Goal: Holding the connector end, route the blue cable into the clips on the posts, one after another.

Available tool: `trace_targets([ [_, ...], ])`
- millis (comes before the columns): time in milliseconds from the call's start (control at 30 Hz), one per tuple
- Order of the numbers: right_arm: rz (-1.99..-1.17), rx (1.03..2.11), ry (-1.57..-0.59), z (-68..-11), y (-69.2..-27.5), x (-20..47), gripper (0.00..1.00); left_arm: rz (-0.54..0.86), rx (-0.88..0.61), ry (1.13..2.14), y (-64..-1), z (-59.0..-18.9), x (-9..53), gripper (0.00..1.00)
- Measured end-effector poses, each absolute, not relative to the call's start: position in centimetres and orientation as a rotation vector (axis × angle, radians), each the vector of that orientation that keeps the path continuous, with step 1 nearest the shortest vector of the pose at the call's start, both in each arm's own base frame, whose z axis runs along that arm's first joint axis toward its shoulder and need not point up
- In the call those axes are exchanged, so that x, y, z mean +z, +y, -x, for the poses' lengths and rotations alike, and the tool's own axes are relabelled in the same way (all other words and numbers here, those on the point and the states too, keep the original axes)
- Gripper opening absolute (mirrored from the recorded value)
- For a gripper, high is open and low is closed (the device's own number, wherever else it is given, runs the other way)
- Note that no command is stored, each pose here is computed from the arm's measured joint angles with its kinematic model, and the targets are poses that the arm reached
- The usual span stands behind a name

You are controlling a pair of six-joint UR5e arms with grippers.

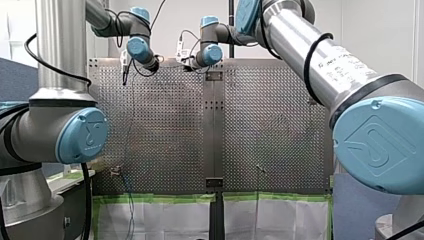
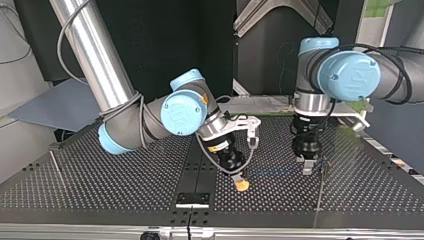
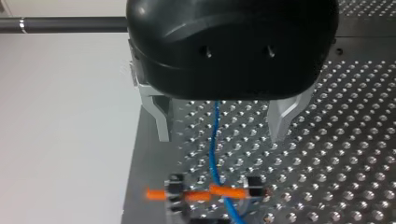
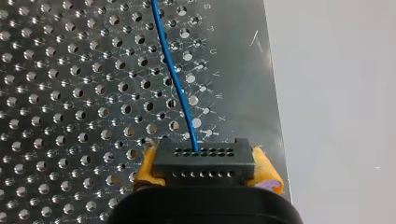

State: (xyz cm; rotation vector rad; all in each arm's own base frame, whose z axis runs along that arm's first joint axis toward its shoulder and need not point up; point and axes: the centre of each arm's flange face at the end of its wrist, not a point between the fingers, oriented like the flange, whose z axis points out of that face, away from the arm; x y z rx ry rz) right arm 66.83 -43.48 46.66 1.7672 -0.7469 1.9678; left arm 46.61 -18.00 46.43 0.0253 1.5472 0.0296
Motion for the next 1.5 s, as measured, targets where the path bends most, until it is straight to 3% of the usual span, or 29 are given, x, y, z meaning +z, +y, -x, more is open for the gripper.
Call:
trace_targets([
  [1500, -1.762, 1.966, -0.75, -66.4, -43.6, 47.3, 0.0, -0.007, 0.019, 1.523, -19.1, -50.1, 47.3, 0.99],
])
